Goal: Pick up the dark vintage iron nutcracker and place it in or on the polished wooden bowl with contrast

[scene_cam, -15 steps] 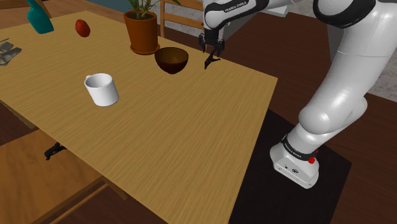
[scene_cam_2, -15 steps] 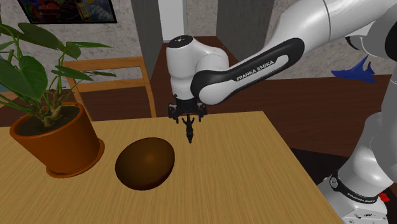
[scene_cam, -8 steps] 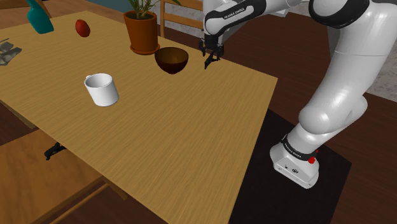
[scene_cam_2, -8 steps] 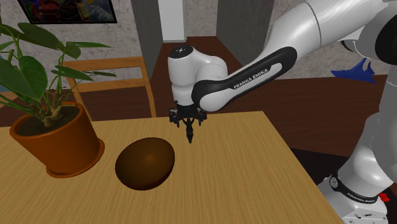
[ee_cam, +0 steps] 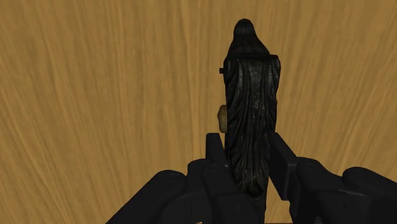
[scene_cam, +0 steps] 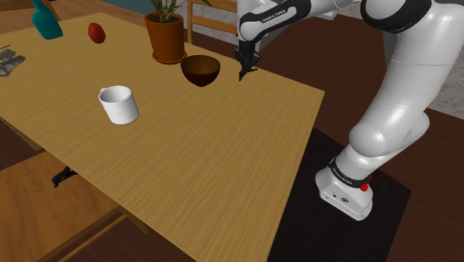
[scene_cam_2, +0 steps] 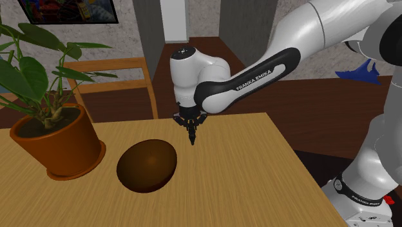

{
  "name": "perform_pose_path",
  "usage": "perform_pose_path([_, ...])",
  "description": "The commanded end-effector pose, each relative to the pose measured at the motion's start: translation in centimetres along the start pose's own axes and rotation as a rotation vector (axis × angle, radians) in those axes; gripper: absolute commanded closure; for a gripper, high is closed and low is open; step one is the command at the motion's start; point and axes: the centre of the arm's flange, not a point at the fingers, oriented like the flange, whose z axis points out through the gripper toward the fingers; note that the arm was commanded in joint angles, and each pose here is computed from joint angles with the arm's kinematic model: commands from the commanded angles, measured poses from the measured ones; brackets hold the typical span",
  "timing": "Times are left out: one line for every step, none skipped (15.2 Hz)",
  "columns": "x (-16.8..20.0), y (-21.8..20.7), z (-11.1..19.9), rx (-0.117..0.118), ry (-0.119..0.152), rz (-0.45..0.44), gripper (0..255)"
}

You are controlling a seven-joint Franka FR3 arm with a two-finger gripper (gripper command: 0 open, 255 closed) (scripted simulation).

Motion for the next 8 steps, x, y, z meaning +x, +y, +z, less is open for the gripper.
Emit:
perform_pose_path([0.00,0.00,0.01,0.000,0.000,0.000,255])
perform_pose_path([0.00,0.00,0.01,0.000,0.000,0.000,255])
perform_pose_path([0.00,0.00,0.01,0.000,0.000,0.000,255])
perform_pose_path([0.00,0.00,0.01,0.000,0.000,0.000,255])
perform_pose_path([0.00,0.00,0.01,0.000,0.000,0.000,255])
perform_pose_path([0.00,0.01,0.02,0.000,0.000,0.000,255])
perform_pose_path([0.00,0.00,0.02,0.000,0.000,0.000,255])
perform_pose_path([0.11,0.02,-0.50,0.000,0.000,0.000,255])
